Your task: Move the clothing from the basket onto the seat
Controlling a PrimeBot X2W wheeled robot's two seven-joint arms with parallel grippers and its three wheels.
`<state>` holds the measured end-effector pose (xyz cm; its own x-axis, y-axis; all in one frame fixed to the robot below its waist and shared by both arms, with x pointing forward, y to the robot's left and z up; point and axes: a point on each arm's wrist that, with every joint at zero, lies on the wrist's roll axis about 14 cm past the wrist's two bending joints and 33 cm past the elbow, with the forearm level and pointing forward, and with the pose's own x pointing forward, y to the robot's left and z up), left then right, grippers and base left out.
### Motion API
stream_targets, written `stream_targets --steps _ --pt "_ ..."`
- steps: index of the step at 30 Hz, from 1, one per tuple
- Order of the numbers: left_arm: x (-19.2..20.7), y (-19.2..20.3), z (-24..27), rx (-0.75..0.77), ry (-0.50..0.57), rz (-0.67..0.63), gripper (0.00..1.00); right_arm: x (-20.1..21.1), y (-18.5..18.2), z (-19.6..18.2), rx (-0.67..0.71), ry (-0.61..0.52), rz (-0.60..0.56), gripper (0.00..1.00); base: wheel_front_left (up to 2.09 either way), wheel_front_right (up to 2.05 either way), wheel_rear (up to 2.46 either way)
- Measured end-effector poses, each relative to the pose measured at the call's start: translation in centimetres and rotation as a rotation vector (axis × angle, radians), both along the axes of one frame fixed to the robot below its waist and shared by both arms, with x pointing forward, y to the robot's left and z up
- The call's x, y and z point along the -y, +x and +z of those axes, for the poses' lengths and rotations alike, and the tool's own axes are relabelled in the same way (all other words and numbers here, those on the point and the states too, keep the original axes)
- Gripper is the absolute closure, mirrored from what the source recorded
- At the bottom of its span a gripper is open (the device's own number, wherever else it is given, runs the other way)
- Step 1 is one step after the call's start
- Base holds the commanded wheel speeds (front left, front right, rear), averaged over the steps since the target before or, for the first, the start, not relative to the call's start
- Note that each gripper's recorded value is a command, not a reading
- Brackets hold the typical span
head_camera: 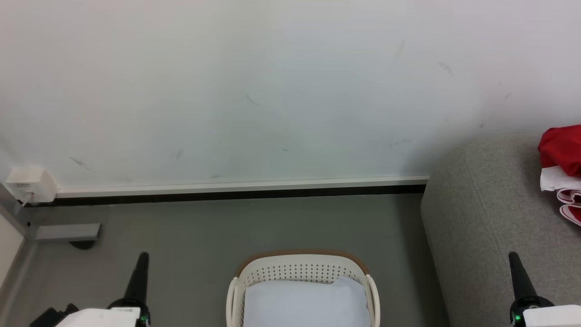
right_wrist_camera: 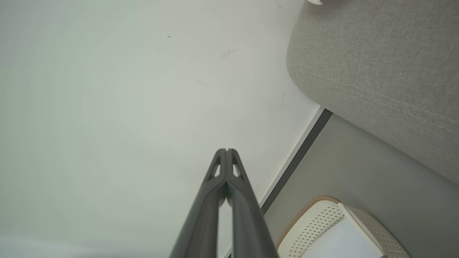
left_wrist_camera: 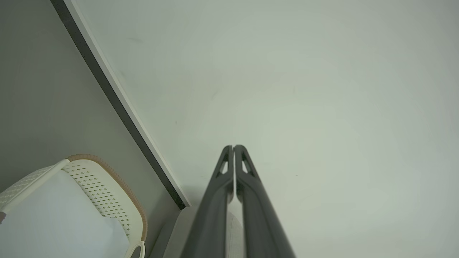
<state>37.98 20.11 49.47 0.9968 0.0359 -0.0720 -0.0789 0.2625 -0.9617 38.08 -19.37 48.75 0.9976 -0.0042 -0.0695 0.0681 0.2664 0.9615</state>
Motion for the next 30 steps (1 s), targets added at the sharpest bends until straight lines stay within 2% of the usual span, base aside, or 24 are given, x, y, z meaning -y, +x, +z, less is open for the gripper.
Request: stream_targets --steps 30 --pt "0.2 0.8 1.8 0.057 -0.221 -0.023 1.00 0.5 0.9 1.8 0.058 0.226 -0.004 1.00 0.00 0.00 0.00"
